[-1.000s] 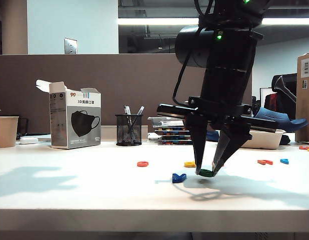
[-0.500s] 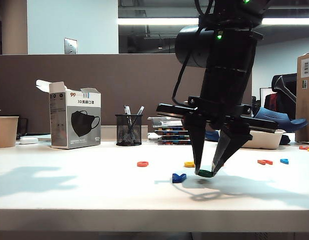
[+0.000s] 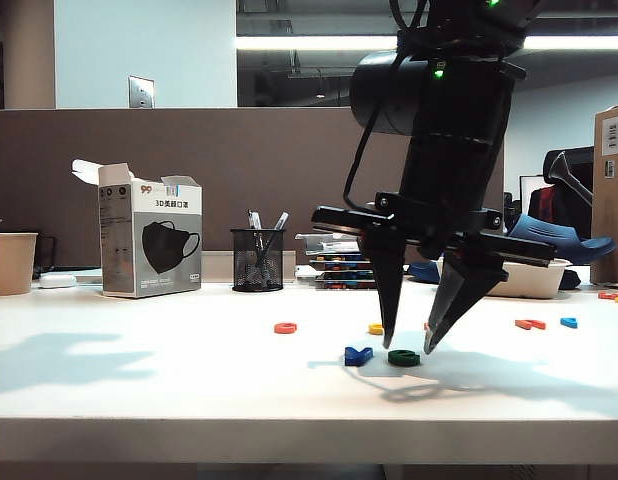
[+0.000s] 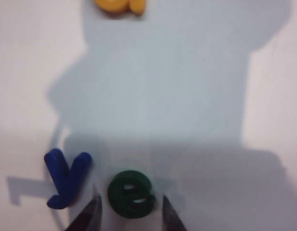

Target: Select the appropriate letters from the row of letter magnets placed on the table to arrange into the word "yes".

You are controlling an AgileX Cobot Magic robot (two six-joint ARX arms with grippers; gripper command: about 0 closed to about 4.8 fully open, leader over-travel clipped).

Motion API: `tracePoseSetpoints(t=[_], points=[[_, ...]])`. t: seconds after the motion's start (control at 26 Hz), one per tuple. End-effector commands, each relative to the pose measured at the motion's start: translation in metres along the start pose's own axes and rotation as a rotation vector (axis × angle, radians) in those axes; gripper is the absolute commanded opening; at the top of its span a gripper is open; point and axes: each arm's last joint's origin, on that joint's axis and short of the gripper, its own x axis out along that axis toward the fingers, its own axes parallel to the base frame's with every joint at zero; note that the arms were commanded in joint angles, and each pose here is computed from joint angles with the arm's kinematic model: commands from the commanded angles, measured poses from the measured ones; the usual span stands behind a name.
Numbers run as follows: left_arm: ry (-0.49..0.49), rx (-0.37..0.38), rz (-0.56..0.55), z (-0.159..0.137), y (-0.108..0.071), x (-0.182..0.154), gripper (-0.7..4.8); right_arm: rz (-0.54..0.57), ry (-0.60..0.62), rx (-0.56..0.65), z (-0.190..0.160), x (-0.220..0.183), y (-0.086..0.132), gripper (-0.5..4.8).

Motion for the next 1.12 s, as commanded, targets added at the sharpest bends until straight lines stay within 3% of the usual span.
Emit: tracePoseSetpoints(t=[0.04, 0.42, 0.54, 0.85, 1.04, 1.08, 1.12], points=[[-0.017, 0.008, -0.01, 0.001, -0.001, -0.002, -0.05, 0.007, -0.009, -0.003, 0.001, -0.001, 0.001, 1.54], [-0.017, 0.008, -0.01, 0.001, -0.001, -0.002, -0.05, 0.03, -0.06, -0.047, 0.021, -0.026, 0.011, 1.62], [-0.016, 0.008, -0.009, 0.001, -0.001, -0.002, -0.05, -0.017, -0.082, -0.04, 0.028, -0.036, 0.008, 1.62], [-0.016, 0.008, -0.01, 0.001, -0.001, -0.002, -0.05, -0.063, -0.119, -0.049, 0.055, -0.044, -0.021, 1.81], [-0.016, 0.008, -0.01, 0.001, -0.001, -0.002, -0.05, -0.092, -0.109, -0.146, 0.066, -0.026, -0.031, 1.82], [-0.016, 0.008, -0.009, 0.001, -0.001, -0.002, -0.05, -0.093, -0.109, -0.16, 0.067, -0.024, -0.031, 1.89], [-0.017, 0.008, -0.01, 0.001, -0.001, -0.002, -0.05, -0.094, -0.114, -0.182, 0.069, -0.02, -0.032, 2.3]])
